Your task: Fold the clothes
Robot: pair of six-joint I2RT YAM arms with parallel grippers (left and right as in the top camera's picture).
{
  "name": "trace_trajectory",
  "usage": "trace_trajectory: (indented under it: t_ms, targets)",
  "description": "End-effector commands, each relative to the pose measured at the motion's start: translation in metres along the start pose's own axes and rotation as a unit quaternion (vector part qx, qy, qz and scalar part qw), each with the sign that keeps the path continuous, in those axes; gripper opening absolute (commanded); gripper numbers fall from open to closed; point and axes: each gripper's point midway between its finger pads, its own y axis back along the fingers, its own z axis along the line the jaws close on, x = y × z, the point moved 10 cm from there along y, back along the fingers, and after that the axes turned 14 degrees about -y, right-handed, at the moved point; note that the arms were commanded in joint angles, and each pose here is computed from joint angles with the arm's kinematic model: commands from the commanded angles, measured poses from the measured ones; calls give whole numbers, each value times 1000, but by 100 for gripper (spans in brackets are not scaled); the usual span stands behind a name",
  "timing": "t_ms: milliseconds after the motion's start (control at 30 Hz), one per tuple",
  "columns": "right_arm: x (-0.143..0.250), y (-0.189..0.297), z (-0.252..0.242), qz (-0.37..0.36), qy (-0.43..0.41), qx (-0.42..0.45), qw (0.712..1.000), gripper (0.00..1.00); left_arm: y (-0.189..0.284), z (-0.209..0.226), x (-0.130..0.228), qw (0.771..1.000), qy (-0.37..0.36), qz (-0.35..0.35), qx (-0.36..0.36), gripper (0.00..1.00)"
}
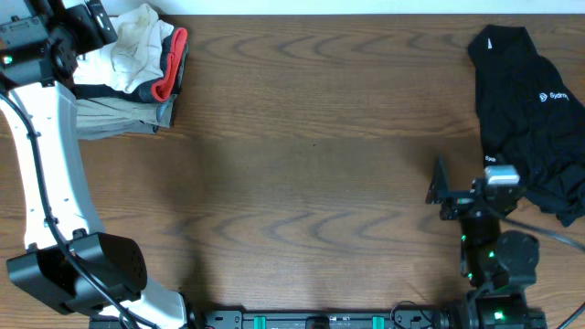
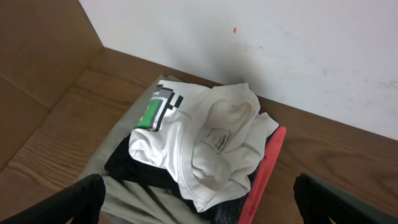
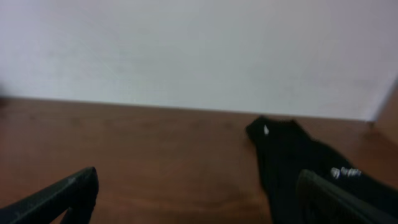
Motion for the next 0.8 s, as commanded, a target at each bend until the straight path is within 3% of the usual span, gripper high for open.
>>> trace_trajectory:
  t_ms: [0,300,767]
  targets:
    - [18,4,-3,3,5,-15,1000,99,-2,0,1,1000,5,3,-2,98]
    - [60,9,-10,6,5,-35,999,99,-2,0,1,1000,5,3,-2,98]
    - [67,15,-11,27,5,-35,999,99,-2,0,1,1000,5,3,-2,98]
